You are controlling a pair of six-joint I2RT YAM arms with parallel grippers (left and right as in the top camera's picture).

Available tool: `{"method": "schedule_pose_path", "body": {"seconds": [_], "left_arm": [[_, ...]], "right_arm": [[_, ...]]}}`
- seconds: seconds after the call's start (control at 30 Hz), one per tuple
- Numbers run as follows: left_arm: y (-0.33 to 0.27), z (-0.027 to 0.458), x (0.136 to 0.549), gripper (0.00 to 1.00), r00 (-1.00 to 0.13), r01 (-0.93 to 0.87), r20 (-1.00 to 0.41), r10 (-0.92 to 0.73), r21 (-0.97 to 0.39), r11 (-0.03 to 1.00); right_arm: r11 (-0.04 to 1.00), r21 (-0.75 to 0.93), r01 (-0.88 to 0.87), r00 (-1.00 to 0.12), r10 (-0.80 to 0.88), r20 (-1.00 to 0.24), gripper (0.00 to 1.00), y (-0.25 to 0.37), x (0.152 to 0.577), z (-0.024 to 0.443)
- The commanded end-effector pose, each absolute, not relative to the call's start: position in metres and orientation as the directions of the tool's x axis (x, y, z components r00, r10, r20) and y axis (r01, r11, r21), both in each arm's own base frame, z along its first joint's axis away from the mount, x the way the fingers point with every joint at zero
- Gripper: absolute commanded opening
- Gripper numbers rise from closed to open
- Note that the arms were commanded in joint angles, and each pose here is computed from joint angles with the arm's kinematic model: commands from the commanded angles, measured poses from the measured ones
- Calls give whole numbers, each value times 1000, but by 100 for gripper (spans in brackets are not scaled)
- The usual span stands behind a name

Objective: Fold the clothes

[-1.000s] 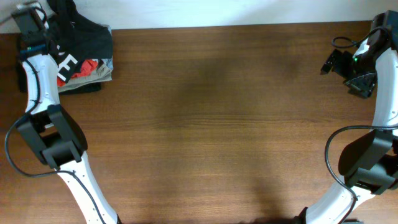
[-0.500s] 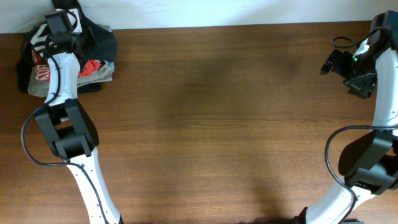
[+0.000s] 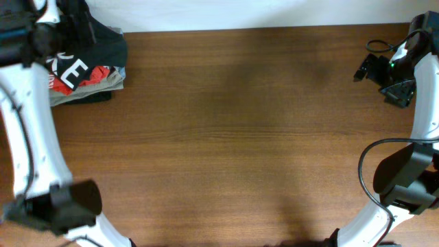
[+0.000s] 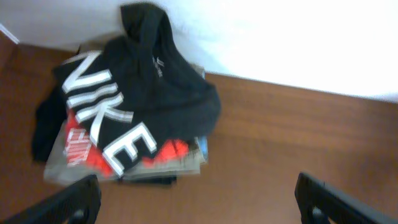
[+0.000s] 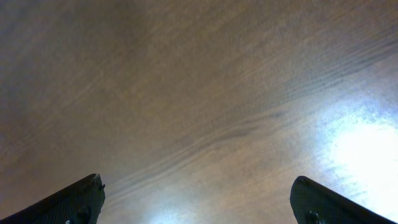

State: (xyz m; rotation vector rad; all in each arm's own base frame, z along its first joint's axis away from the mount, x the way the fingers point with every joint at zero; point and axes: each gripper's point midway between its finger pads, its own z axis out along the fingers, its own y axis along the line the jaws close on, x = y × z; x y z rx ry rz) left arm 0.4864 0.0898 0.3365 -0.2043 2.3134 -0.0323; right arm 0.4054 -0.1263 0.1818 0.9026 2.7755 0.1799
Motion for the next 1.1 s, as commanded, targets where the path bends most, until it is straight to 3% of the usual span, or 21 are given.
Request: {"method": "schedule_pose_path", "body": {"seconds": [0.0, 0.17, 0.43, 0.53, 0.6, 0.7, 0.83, 0.9, 0.97, 1.07], "left_arm": [[54, 365, 413, 99, -726, -79, -664, -181, -181, 980], [29, 357, 324, 99, -854, -109, -476, -210, -231, 967], [34, 357, 322, 99, -852, -114, -484, -200, -202, 973], [7, 359, 325, 99, -860, -63, -460, -222, -337, 939], [-2, 359, 318, 99, -866, -38, -468, -178, -293, 955], [-25, 359, 285, 99, -871, 34, -487, -61, -183, 982], [-29, 330, 226, 99, -866, 53, -499, -39, -169, 984], [-29, 306, 221, 99, -795, 75, -606, -39, -161, 984], [-35, 289, 228, 99, -625, 133, -779, -43, -160, 978], [-41, 277, 228, 99, -431, 201, -901, -41, -141, 969]], "right_arm": [[804, 179, 567, -781, 594, -194, 99, -128, 406, 191], [804, 179, 567, -780, 594, -194, 99, -128, 406, 191], [804, 179, 567, -781, 594, -194, 99, -128, 406, 191], [804, 179, 567, -780, 594, -194, 99, -128, 406, 191], [804, 179, 567, -781, 594, -194, 99, -128, 406, 191], [804, 179, 567, -781, 594, -194, 99, -128, 406, 191], [804, 179, 567, -781, 594, -194, 99, -128, 406, 191], [804, 179, 567, -781, 594, -194, 99, -128, 406, 191], [804, 179, 567, -781, 594, -194, 99, -128, 406, 191], [804, 179, 567, -781, 594, -194, 99, -128, 406, 191]]}}
